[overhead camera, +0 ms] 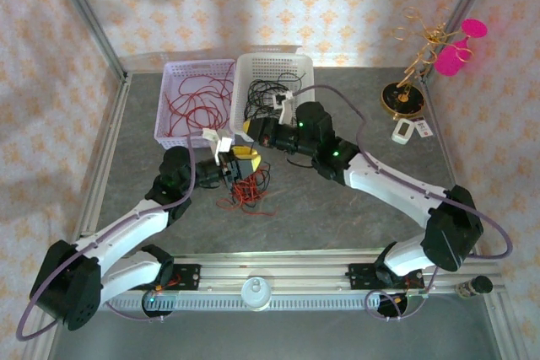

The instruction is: Untangle the cables

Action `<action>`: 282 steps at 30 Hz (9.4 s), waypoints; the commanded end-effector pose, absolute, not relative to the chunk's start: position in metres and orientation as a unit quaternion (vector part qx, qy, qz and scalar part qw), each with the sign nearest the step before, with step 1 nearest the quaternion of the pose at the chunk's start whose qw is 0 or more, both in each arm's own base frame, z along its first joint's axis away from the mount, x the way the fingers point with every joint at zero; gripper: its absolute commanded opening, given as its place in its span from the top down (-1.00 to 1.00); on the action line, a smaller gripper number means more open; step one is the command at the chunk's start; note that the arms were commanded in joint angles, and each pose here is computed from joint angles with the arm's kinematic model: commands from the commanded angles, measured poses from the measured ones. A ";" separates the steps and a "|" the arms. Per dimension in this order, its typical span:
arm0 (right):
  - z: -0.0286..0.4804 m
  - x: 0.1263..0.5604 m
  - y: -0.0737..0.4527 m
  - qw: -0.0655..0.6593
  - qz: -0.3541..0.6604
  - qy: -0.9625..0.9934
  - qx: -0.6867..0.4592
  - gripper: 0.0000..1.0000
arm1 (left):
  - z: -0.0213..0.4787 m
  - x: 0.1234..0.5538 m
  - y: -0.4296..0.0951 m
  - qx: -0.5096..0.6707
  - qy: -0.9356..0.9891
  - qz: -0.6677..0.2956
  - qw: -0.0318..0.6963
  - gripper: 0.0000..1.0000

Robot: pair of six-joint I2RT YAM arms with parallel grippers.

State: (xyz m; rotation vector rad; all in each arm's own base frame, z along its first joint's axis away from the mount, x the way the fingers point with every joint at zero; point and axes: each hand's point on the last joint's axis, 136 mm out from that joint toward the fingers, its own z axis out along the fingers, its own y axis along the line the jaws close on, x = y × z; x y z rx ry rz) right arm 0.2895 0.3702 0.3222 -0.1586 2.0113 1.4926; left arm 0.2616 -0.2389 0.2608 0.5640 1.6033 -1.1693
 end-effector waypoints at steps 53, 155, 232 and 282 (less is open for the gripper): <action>0.190 0.590 0.340 0.420 0.290 0.859 0.047 0.90 | 0.184 0.298 -0.164 -0.030 0.829 -0.326 0.454 -0.53; 0.352 0.255 0.361 0.390 0.456 0.746 -0.288 1.00 | 0.285 0.252 -0.234 0.251 0.680 -0.444 0.527 -0.50; 0.191 0.304 0.431 0.487 0.517 0.618 -0.338 0.06 | 0.445 0.241 -0.223 0.158 0.584 -0.496 0.623 1.00; 0.162 0.305 0.335 0.481 0.286 0.780 -0.279 -0.49 | 0.600 0.310 -0.165 0.038 0.638 -0.277 0.717 1.00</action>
